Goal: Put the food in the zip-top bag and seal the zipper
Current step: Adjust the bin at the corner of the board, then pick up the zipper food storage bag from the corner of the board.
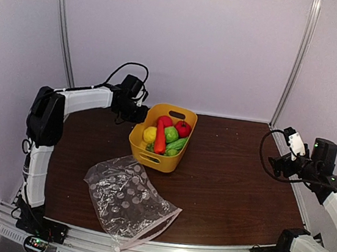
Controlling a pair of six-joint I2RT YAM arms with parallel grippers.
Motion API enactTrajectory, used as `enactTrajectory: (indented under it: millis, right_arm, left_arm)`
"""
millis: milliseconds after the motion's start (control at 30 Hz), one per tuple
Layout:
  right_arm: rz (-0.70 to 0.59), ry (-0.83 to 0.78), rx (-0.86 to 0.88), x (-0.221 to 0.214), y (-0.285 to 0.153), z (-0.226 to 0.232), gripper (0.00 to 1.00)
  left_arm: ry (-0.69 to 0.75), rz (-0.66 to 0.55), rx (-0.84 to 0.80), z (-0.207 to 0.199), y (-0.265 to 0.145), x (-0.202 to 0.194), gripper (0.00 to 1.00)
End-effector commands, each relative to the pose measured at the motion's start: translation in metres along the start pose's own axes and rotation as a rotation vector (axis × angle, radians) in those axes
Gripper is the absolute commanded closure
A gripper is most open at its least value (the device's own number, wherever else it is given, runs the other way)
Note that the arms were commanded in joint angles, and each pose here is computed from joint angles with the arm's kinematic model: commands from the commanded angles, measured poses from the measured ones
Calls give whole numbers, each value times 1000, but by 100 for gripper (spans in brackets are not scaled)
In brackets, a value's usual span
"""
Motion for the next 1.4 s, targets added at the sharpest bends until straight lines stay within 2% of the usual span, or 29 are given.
enactTrajectory:
  millis: [0, 400, 467, 533, 667, 800, 933, 1133, 1367]
  right_arm:
    - [25, -4, 19, -10, 3, 4, 0]
    - [35, -11, 39, -11, 4, 6, 0]
    - [34, -14, 44, -12, 4, 7, 0]
    - [31, -18, 50, -11, 4, 8, 0]
    - [-1, -69, 155, -8, -2, 25, 0]
    - [-59, -117, 391, 8, -14, 60, 4]
    - [-60, -151, 609, 26, -9, 103, 11]
    - [-24, -494, 784, 45, 4, 184, 19]
    - [-47, -858, 959, 49, -17, 279, 31]
  left_arm:
    - [-45, -100, 72, 27, -30, 22, 100]
    - [-76, -99, 230, 96, -69, 2, 100]
    - [-60, -113, 214, 94, -74, 7, 73]
    - [-53, -130, 205, 91, -82, 15, 56]
    - [-4, -208, 186, 75, -122, 32, 46]
    - [141, -265, 127, 32, -165, 24, 42]
    - [272, -292, 74, -2, -192, -9, 42]
    - [242, -319, -29, -8, -215, -58, 44]
    - [239, -318, -42, -4, -227, -77, 46]
Point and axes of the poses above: each gripper's point midway between its finger pads, its own y axis out along the fingers, its own z axis along the line the jaws close on, x = y × z, the point moved 2 cm from there along -y, back along the fingers
